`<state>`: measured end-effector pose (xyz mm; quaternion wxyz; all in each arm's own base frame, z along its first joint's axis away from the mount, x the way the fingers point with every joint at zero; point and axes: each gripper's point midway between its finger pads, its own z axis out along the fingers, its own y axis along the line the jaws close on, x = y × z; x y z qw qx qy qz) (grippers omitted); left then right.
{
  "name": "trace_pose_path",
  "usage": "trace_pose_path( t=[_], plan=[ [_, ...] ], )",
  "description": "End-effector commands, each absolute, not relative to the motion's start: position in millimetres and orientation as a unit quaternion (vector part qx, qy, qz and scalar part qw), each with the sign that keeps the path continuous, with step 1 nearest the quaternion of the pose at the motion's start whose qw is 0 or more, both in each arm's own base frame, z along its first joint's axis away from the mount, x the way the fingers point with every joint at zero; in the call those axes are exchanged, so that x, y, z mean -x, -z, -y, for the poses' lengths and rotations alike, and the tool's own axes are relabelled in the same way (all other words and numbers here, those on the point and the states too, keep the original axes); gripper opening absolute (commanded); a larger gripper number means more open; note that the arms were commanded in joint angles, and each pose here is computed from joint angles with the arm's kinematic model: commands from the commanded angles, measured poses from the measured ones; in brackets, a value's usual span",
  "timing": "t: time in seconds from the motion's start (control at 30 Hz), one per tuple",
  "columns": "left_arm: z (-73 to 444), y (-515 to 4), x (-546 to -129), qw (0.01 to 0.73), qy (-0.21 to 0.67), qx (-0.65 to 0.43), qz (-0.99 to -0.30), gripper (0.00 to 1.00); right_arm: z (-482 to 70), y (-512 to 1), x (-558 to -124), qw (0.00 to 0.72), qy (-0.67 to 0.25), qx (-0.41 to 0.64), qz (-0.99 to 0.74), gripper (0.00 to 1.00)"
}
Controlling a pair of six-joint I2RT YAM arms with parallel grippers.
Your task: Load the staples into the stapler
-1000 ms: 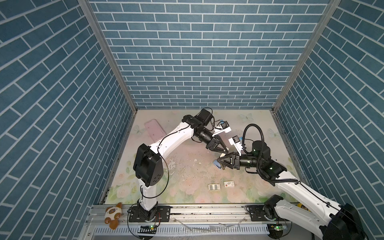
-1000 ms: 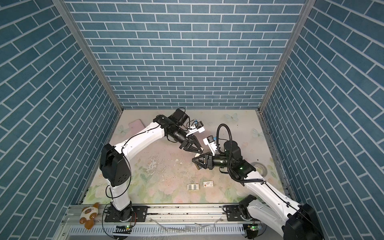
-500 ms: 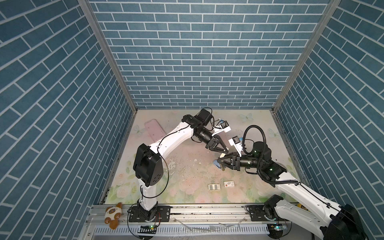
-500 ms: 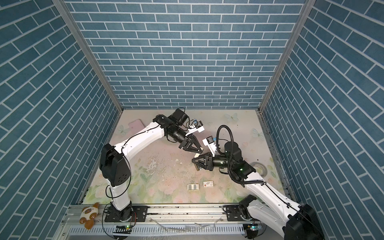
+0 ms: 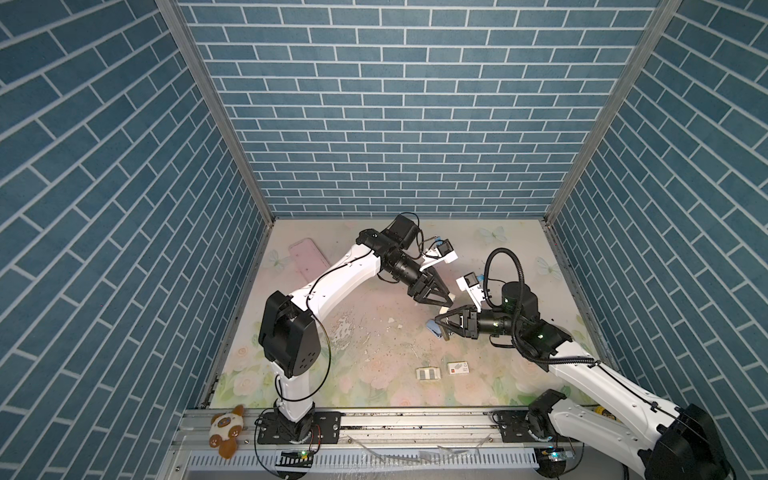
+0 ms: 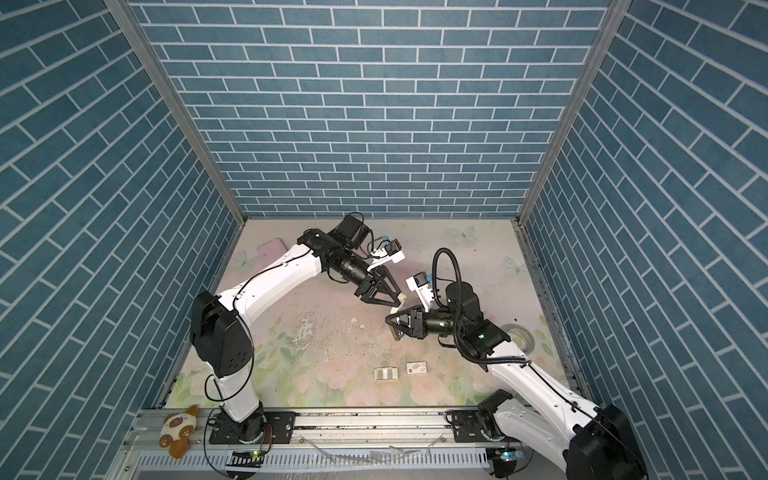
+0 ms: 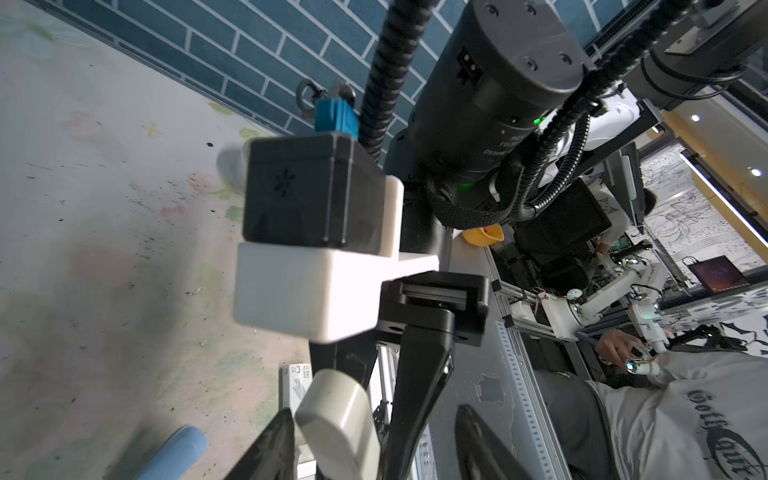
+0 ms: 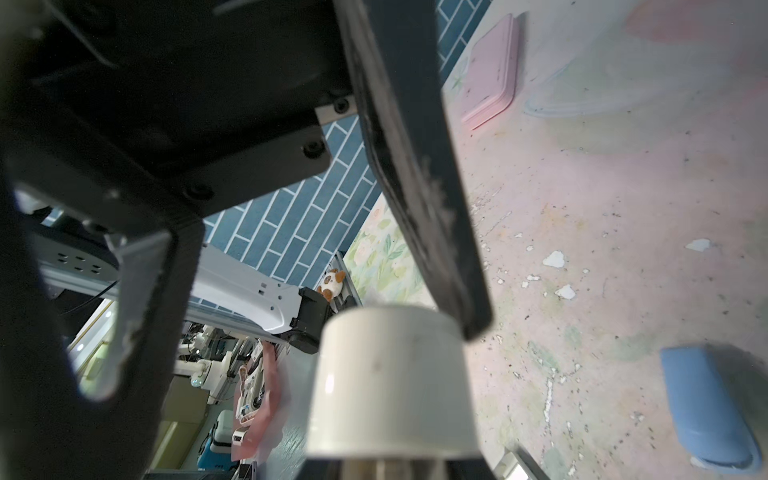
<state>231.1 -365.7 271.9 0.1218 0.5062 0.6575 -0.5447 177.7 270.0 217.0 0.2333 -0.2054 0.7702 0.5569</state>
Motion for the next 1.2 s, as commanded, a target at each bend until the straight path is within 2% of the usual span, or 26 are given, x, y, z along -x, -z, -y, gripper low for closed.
trace_pose_path(
  t=[0.0, 0.13, 0.3, 0.43, 0.53, 1.17],
  plan=[
    [345, -287, -247, 0.164, 0.519, -0.502, -0.673, 0.64, -263, -212, -186, 0.241, -0.526, 0.195, -0.792, 0.16],
    [321, -285, -276, 0.204, 0.471, -0.482, -0.710, 0.64, -250, -194, -195, 0.244, -0.472, 0.176, -0.829, 0.16],
    [292, -269, -308, 0.249, 0.387, -0.454, -0.763, 0.64, -223, -165, -220, 0.268, -0.355, 0.151, -0.883, 0.16],
    [276, -257, -312, 0.253, 0.363, -0.441, -0.781, 0.63, -197, -145, -238, 0.289, -0.252, 0.140, -0.913, 0.17],
    [269, -252, -307, 0.261, 0.345, -0.445, -0.784, 0.64, -187, -133, -249, 0.307, -0.214, 0.136, -0.917, 0.17],
    [255, -227, -292, 0.252, 0.314, -0.476, -0.782, 0.63, -192, -56, -274, 0.267, -0.151, 0.147, -0.940, 0.21]
  ],
)
